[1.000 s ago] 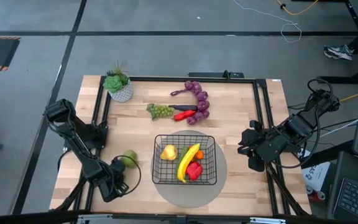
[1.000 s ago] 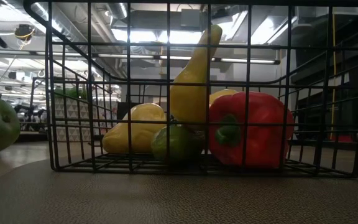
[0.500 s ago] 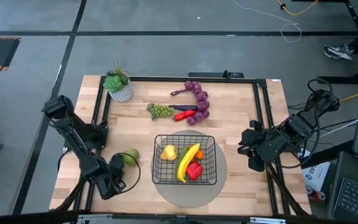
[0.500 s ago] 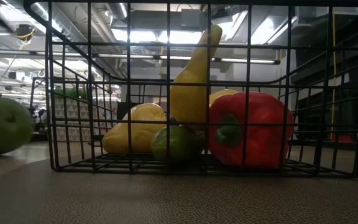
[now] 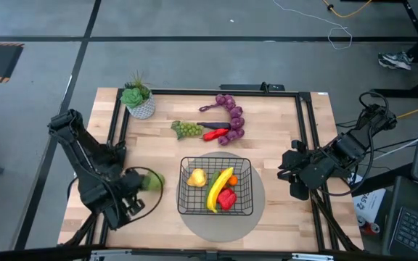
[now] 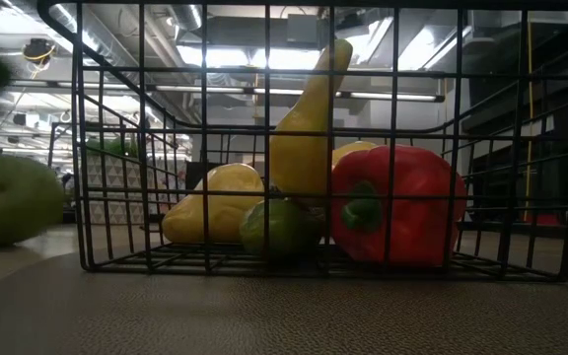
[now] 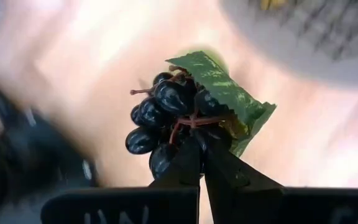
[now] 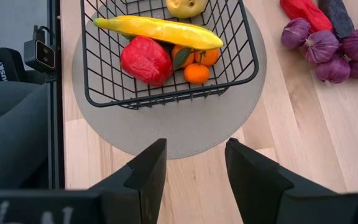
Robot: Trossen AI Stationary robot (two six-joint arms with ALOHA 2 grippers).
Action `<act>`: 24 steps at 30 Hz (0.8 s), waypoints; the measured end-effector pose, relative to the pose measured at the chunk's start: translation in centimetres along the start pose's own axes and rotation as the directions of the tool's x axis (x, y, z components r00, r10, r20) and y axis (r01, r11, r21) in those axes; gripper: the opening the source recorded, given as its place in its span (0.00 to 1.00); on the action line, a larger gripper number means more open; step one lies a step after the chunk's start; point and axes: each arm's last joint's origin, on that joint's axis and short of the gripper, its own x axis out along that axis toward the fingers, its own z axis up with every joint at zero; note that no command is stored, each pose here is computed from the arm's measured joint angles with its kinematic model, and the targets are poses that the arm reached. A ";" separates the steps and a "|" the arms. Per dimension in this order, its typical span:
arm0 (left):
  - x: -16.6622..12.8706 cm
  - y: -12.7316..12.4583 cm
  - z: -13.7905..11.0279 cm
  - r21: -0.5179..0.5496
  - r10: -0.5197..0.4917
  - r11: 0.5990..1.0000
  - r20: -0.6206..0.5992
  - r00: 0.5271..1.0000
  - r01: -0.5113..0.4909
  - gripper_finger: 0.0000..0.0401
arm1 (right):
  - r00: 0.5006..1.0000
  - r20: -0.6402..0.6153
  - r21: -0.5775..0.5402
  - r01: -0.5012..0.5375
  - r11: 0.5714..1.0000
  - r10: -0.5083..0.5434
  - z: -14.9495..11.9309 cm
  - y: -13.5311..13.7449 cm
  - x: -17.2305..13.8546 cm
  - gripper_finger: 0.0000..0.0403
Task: Build produce basket
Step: Put the black grapes into the wire basket
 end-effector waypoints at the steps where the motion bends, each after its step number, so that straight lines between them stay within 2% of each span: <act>1: -0.1 0.0 0.4 0.017 0.002 1.000 0.054 0.999 -0.003 0.00 | 1.000 0.000 0.000 0.000 1.000 0.000 0.0 0.0 0.0 0.41; 6: 0.0 0.0 2.2 0.102 0.008 0.994 0.265 0.964 -0.037 0.00 | 1.000 0.000 0.000 0.000 1.000 0.000 0.0 0.0 0.0 0.41; 11: 0.5 0.1 3.8 0.102 0.043 0.991 0.395 0.918 -0.091 0.00 | 1.000 0.000 0.000 0.000 1.000 0.000 0.0 0.0 0.0 0.41; 17: 1.0 0.3 5.8 0.046 0.095 0.988 0.577 0.811 -0.148 0.00 | 1.000 0.000 -0.001 0.000 1.000 0.000 0.0 0.0 0.0 0.41; 24: 1.3 0.5 7.2 0.017 0.140 0.978 0.695 0.706 -0.210 0.00 | 1.000 0.000 -0.001 0.000 1.000 0.000 0.0 0.0 0.0 0.41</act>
